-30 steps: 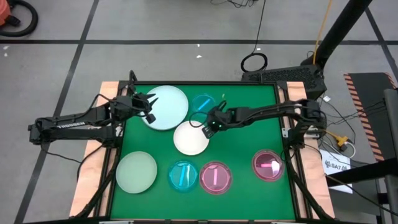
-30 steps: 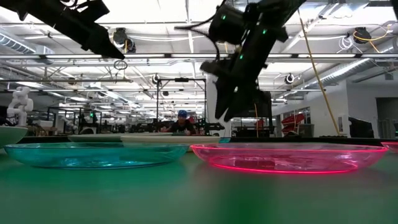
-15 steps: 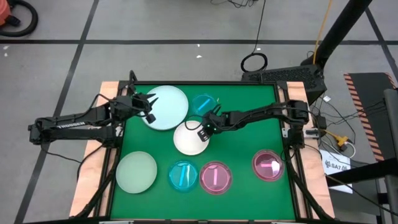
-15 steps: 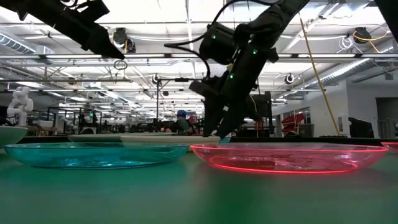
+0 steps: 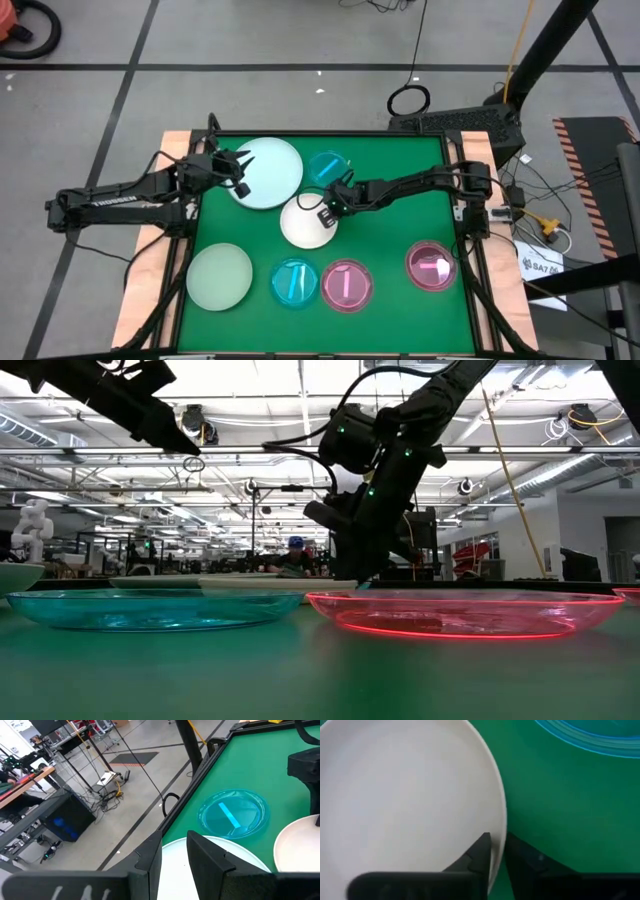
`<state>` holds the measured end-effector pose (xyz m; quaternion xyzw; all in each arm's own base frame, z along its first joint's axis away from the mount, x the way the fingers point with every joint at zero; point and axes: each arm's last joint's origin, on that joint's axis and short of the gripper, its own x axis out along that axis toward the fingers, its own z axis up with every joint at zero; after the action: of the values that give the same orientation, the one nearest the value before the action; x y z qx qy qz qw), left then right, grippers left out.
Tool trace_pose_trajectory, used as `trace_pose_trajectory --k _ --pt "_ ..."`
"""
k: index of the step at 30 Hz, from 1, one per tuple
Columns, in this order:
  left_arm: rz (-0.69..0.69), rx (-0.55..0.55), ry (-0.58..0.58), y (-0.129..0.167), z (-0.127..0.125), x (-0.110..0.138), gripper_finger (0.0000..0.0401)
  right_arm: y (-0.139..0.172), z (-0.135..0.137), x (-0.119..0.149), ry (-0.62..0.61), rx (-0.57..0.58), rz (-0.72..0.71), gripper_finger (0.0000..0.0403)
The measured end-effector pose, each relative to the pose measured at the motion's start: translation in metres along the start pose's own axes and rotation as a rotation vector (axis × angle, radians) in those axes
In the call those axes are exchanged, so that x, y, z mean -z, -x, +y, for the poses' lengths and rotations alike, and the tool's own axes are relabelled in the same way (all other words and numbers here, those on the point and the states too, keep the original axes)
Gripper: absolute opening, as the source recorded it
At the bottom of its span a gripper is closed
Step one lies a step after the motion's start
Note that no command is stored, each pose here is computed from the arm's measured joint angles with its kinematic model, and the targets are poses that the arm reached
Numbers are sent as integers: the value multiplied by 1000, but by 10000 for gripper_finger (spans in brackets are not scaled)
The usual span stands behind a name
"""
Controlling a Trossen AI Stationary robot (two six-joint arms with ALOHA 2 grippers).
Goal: Stack plastic plates
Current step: Stack the white plate on top of the blue plate
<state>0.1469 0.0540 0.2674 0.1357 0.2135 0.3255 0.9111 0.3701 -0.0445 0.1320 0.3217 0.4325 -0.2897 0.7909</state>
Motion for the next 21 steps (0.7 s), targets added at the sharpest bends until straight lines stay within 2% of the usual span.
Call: trace_pose_trajectory --k 5,16,21 --pt "0 0 1 0 0 0 99 1 0 -1 -1 -5 -1 8" --pt "-3 0 3 0 0 0 99 37 -1 -17 21 -55 -69 6" --pt "-38 -10 24 0 1 -4 99 59 -3 -36 16 -119 -173 5"
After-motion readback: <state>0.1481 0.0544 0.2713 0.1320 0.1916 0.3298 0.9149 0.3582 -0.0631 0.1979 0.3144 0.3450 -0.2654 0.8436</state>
